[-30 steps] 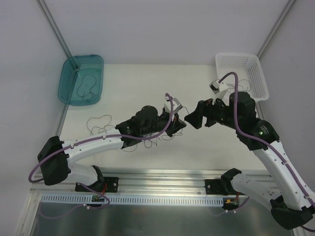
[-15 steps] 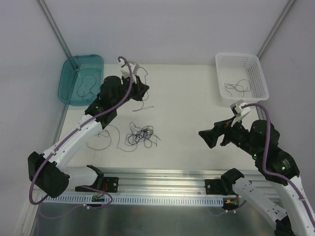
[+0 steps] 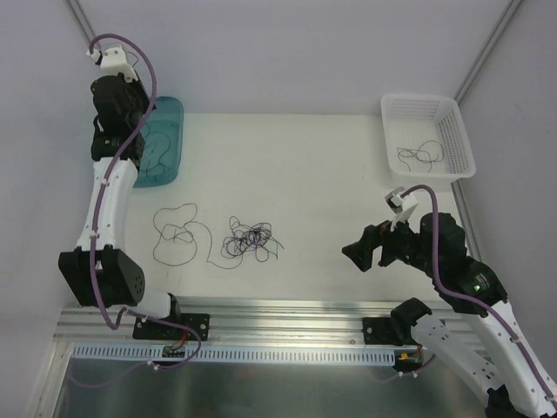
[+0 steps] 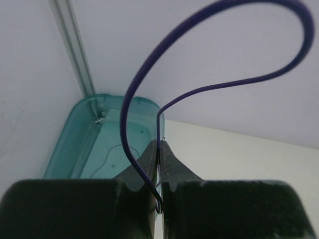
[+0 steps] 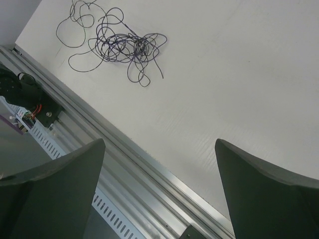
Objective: Untangle the cables
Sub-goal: Place the cable in the bin.
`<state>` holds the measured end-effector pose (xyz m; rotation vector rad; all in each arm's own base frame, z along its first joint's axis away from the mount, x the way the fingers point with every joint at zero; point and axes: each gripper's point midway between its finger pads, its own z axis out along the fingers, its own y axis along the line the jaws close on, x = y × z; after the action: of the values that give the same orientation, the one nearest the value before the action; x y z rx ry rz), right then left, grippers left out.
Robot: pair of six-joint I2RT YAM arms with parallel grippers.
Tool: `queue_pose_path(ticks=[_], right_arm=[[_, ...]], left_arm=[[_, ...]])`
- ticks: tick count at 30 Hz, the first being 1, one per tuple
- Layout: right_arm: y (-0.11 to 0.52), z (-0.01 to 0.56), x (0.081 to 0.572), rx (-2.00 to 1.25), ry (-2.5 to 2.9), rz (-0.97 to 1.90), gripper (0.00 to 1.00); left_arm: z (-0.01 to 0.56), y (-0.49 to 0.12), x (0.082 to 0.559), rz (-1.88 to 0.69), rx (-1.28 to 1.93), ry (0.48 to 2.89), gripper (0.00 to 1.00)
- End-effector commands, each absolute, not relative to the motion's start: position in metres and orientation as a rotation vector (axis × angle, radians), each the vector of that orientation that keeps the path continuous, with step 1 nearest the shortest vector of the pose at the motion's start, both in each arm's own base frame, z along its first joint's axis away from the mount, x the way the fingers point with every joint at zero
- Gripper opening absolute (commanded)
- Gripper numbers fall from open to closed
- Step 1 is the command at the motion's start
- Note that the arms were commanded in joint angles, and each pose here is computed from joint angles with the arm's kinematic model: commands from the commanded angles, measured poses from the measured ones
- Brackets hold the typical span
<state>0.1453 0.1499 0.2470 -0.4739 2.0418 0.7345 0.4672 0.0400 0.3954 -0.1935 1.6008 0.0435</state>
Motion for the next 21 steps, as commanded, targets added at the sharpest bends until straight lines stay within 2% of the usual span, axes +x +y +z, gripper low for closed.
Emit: queue_pose_path(ticks=[1,3,4,6,8,10,14,18,21], right_arm=[[0.162,0.247,0.147,-0.503,2.038,0.791,0.97],[0.164,0.240,0.148,-0.510,2.064,0.794,0.97],[0.164,0.237,0.149,-0.510,2.077,0.790,0.97],[0.166,0.232,0.151,-0.512,2.099,0.785,0.97],[0.167,0.225,0.155,-0.509,2.124,0.776,0.97],[0.169,0.222,0.158,-0.508,2.138,0.770,0.97],[0.172,0.213,0.164,-0.509,2.170,0.761,0.97],[0.178,0.203,0.169,-0.490,2.202,0.783,0.97],[0.185,0.194,0.172,-0.465,2.238,0.811,0.98]], left_arm=[[0.384,0.082,0.508,0.157,-0.231,1.623,0.00],[0.381,0.103,0.523,0.188,-0.256,1.624,0.00],[0.356,0.113,0.538,0.197,-0.269,1.670,0.01],[0.327,0.130,0.555,0.199,-0.302,1.719,0.12],[0.301,0.141,0.564,0.186,-0.348,1.761,0.41],[0.290,0.143,0.566,0.176,-0.369,1.782,0.65],[0.283,0.135,0.561,0.125,-0.385,1.798,0.88],[0.290,0.114,0.538,0.016,-0.411,1.792,0.98],[0.269,0.085,0.517,-0.139,-0.446,1.852,0.99]])
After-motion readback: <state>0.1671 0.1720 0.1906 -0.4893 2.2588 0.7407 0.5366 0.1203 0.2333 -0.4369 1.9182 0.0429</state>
